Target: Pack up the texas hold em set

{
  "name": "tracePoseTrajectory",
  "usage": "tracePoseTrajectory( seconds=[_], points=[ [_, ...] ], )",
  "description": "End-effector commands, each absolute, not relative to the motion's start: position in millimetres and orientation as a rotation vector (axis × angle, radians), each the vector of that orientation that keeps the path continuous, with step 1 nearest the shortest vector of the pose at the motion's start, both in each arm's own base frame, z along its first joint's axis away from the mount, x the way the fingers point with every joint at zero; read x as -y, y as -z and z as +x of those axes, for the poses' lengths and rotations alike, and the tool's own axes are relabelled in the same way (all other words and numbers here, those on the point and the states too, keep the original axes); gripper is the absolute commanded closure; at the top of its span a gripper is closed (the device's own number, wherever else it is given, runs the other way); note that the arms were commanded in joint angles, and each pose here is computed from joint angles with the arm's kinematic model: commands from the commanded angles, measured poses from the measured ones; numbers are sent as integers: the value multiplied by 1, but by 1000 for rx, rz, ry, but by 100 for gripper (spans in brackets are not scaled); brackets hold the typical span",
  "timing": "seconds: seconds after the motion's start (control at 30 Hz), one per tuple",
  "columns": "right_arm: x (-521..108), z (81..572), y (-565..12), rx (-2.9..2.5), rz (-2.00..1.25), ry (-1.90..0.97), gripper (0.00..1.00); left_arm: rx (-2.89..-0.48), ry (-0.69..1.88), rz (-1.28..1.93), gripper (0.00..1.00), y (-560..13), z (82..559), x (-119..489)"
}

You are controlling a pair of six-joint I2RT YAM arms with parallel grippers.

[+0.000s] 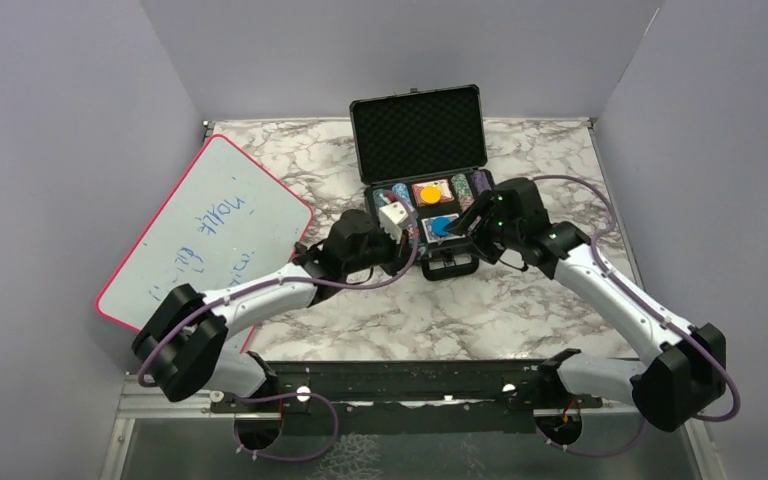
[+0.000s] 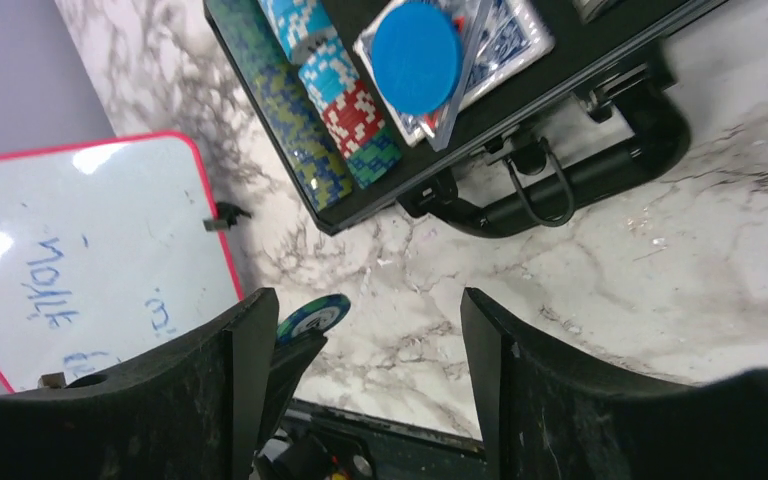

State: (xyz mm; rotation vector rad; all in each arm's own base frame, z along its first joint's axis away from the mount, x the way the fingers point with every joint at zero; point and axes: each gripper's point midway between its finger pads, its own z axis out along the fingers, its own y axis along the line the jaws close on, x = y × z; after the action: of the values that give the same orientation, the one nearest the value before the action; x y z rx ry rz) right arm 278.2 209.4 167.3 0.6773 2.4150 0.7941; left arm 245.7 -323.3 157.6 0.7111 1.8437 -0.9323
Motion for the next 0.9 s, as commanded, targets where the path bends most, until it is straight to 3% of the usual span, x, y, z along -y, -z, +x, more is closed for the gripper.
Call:
tracePoseTrajectory(
  seconds=[0.0, 0.23, 0.87],
  points=[
    [-175, 275, -172, -2346, 737, -686, 30, -1770, 748, 1151, 100, -143, 256, 333],
    [-157, 260, -157, -2360, 785, -649, 30, -1800, 522, 1512, 100, -112, 282, 328],
    [-157, 252, -150, -2378, 781, -674, 32, -1854, 248, 1393, 100, -102, 344, 313]
  ],
)
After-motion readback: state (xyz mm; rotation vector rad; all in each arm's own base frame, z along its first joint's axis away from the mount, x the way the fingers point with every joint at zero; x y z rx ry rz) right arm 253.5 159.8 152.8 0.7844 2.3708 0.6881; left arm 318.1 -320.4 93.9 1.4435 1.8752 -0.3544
